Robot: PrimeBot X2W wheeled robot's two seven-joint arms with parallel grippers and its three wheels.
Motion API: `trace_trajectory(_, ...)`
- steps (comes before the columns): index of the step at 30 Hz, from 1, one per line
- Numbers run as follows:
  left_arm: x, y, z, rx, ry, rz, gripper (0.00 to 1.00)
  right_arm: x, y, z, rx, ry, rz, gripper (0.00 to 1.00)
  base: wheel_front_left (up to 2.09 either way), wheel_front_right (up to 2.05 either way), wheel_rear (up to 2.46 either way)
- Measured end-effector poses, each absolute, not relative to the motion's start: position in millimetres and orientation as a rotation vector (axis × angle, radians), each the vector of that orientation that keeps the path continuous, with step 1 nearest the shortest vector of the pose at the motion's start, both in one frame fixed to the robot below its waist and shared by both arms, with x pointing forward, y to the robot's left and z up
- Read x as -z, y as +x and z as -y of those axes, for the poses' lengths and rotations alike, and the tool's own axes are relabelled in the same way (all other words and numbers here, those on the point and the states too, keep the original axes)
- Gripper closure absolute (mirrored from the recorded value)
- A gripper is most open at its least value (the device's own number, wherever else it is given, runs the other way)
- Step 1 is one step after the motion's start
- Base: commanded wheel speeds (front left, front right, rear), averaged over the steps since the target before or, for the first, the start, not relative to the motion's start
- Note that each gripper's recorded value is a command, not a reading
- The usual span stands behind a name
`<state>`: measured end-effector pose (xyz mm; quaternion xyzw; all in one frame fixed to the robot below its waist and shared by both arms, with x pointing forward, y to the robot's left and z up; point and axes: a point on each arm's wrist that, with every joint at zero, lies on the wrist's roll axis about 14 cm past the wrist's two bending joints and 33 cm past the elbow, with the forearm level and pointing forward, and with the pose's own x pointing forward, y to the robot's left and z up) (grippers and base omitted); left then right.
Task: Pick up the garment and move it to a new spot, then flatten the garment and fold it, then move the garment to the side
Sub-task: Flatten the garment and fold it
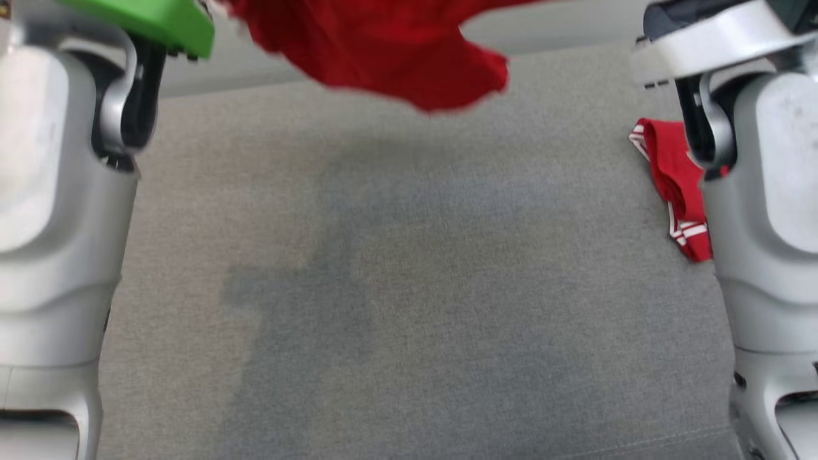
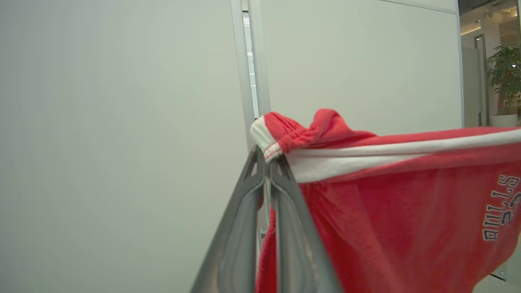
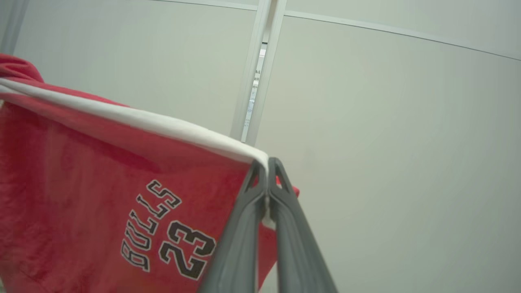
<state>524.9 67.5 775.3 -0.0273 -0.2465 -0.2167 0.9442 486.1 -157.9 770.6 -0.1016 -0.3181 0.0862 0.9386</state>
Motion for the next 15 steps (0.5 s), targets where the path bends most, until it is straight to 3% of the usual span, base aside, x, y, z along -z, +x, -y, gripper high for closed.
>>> trace_trajectory(3,-741.3,552.1,-63.3,0.428,-0.085,0.440,1.00,-742.2,509.0,151.4,-0.189,-0.182,0.593,1.00,0.00,0.00,0.00)
trace_trajectory(7,-647.0,578.0,-63.8,0.408,-0.106,0.225,1.00,-660.7,532.7,144.9,-0.216,-0.179,0.400,1.00,0.00,0.00,0.00)
trace_trajectory(11,-542.5,570.9,-65.4,0.385,-0.157,0.003,1.00,-560.5,531.6,143.5,-0.230,-0.141,0.166,1.00,0.00,0.00,0.00)
trace_trajectory(15,-476.0,547.9,-72.5,0.360,-0.176,-0.130,1.00,-498.7,516.1,143.6,-0.224,-0.084,0.023,1.00,0.00,0.00,0.00)
